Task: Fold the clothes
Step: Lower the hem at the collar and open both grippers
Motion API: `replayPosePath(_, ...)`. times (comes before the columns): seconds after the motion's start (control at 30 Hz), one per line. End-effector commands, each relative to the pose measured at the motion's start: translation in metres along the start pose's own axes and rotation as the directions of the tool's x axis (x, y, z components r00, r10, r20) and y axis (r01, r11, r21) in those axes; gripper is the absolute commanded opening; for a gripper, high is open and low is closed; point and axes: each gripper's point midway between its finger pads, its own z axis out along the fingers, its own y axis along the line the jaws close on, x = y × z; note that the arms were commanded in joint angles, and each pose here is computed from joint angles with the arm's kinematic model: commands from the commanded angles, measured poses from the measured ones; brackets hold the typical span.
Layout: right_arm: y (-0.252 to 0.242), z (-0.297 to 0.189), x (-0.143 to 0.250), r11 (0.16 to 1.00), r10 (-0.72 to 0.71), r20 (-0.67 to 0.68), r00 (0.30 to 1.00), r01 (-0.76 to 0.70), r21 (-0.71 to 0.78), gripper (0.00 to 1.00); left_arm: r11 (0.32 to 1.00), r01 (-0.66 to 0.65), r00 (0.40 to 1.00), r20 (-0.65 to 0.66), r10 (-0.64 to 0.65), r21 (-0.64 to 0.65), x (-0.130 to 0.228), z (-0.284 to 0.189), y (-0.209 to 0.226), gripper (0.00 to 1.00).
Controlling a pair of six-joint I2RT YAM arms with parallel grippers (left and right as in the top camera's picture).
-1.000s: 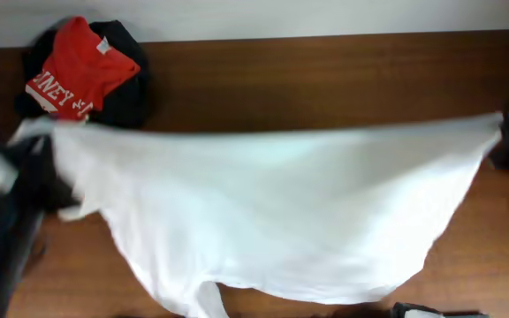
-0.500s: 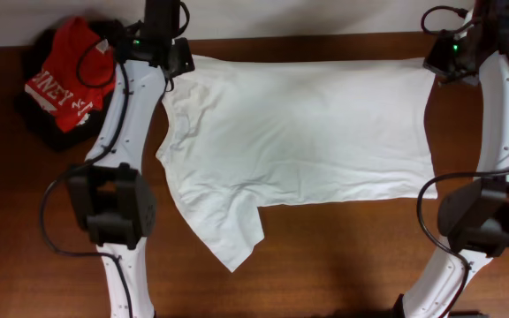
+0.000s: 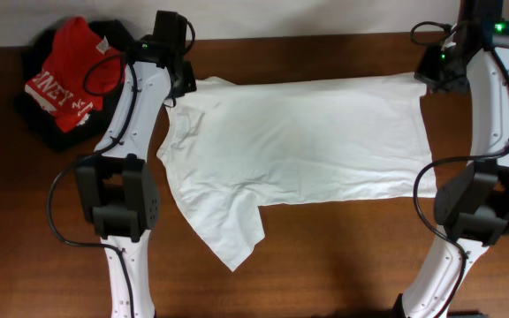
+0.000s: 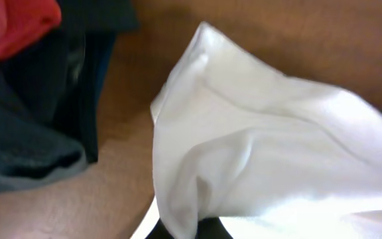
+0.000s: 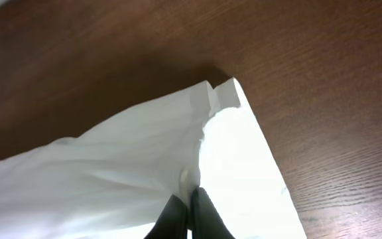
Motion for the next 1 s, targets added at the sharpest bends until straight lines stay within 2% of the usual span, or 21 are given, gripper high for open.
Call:
replayPosePath(0.0, -0.008, 0.001, 0.002, 0.998, -0.052, -0.004, 0.999, 0.052, 0.041, 0.04, 1.000, 0.001, 0.995, -0.099, 0.000, 0.008, 0.021, 0.009, 0.004, 0.02)
replayPosePath(0.17, -0.020, 0.027, 0.007, 0.993, -0.096, -0.015, 0.995, 0.097, 0.074, 0.04, 0.998, -0.001, 0.979, -0.204, 0.015, 0.068, 0.048, 0.012, -0.006, 0.02)
replayPosePath(0.37, -0.048, 0.047, 0.015, 0.993, -0.074, -0.042, 0.996, 0.077, 0.093, 0.04, 0.999, -0.017, 0.954, -0.300, 0.027, 0.035, 0.083, 0.031, 0.002, 0.02)
replayPosePath(0.5, -0.050, 0.061, 0.021, 0.990, -0.099, -0.061, 0.993, 0.104, 0.092, 0.04, 0.999, -0.026, 0.936, -0.350, 0.031, 0.019, 0.097, 0.031, 0.007, 0.02)
replayPosePath(0.6, -0.053, 0.079, 0.028, 0.990, -0.095, -0.099, 0.991, 0.105, 0.096, 0.11, 0.999, -0.020, 0.920, -0.389, 0.034, 0.038, 0.106, 0.027, 0.005, 0.07)
replayPosePath(0.73, -0.055, 0.090, 0.034, 0.990, -0.092, -0.128, 0.987, 0.105, 0.098, 0.13, 0.999, -0.024, 0.909, -0.415, 0.036, 0.033, 0.112, 0.024, 0.007, 0.08)
replayPosePath(0.77, -0.055, 0.090, 0.034, 0.990, -0.092, -0.128, 0.987, 0.105, 0.097, 0.34, 0.999, -0.025, 0.906, -0.422, 0.036, 0.030, 0.114, 0.024, 0.008, 0.12)
replayPosePath(0.8, -0.055, 0.089, 0.035, 0.990, -0.091, -0.130, 0.987, 0.104, 0.098, 0.70, 0.999, -0.029, 0.898, -0.438, 0.037, 0.025, 0.117, 0.021, 0.009, 0.16)
replayPosePath(0.87, -0.055, 0.088, 0.036, 0.990, -0.086, -0.136, 0.987, 0.100, 0.099, 0.83, 0.999, -0.038, 0.892, -0.451, 0.037, 0.008, 0.119, 0.016, 0.013, 0.19)
replayPosePath(0.93, -0.053, 0.088, 0.038, 0.991, -0.087, -0.144, 0.986, 0.100, 0.086, 0.88, 0.999, -0.040, 0.905, -0.423, 0.037, 0.001, 0.110, 0.014, 0.014, 0.23)
replayPosePath(0.97, -0.051, 0.088, 0.040, 0.992, -0.087, -0.149, 0.985, 0.099, 0.075, 0.92, 0.999, -0.036, 0.914, -0.404, 0.036, 0.008, 0.105, 0.015, 0.012, 0.48)
